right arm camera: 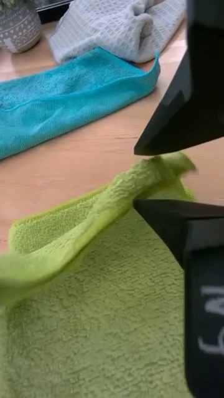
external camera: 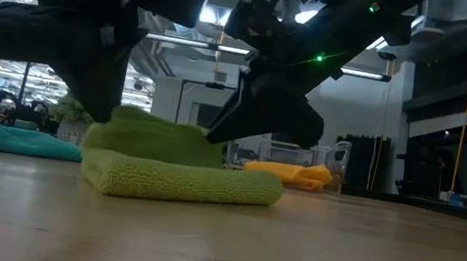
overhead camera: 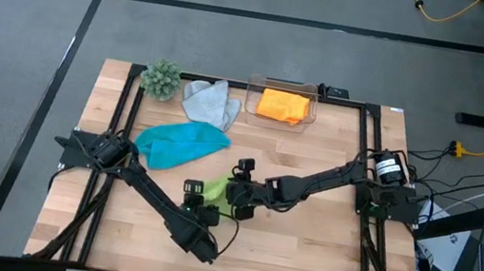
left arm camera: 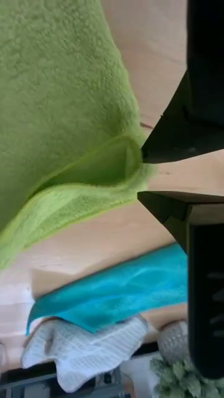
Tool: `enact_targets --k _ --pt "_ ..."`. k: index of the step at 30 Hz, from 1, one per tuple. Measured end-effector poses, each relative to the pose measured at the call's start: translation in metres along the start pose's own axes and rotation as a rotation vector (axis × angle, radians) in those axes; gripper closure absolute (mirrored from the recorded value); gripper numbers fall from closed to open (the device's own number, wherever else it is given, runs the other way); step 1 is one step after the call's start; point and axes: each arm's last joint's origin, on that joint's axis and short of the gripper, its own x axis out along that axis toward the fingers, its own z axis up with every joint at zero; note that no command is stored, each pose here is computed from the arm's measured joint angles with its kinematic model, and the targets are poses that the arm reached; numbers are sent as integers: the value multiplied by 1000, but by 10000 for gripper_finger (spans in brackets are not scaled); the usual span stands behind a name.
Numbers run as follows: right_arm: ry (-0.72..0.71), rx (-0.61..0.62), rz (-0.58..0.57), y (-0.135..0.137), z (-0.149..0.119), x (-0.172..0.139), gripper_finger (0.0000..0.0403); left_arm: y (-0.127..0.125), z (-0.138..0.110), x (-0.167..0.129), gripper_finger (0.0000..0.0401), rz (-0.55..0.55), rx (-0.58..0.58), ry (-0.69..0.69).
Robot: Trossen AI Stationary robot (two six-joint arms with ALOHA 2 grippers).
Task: Fold microfiber towels
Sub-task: Fold the green microfiber cloth, then put the green microfiber cloth into the transparent bin
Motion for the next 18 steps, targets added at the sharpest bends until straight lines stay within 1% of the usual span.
enact_targets --k 5,13,15,18 --pt "3 -2 -4 0 0 0 260 4 -2 -2 325 18 12 18" --pt "65 -37 -173 1 -2 -7 258 13 -10 -8 327 76 -63 85" --pt "62 -46 -172 2 0 -13 258 16 -10 -11 328 80 -98 107" --pt "68 -66 -121 7 1 -25 258 18 -8 -17 329 57 -158 116"
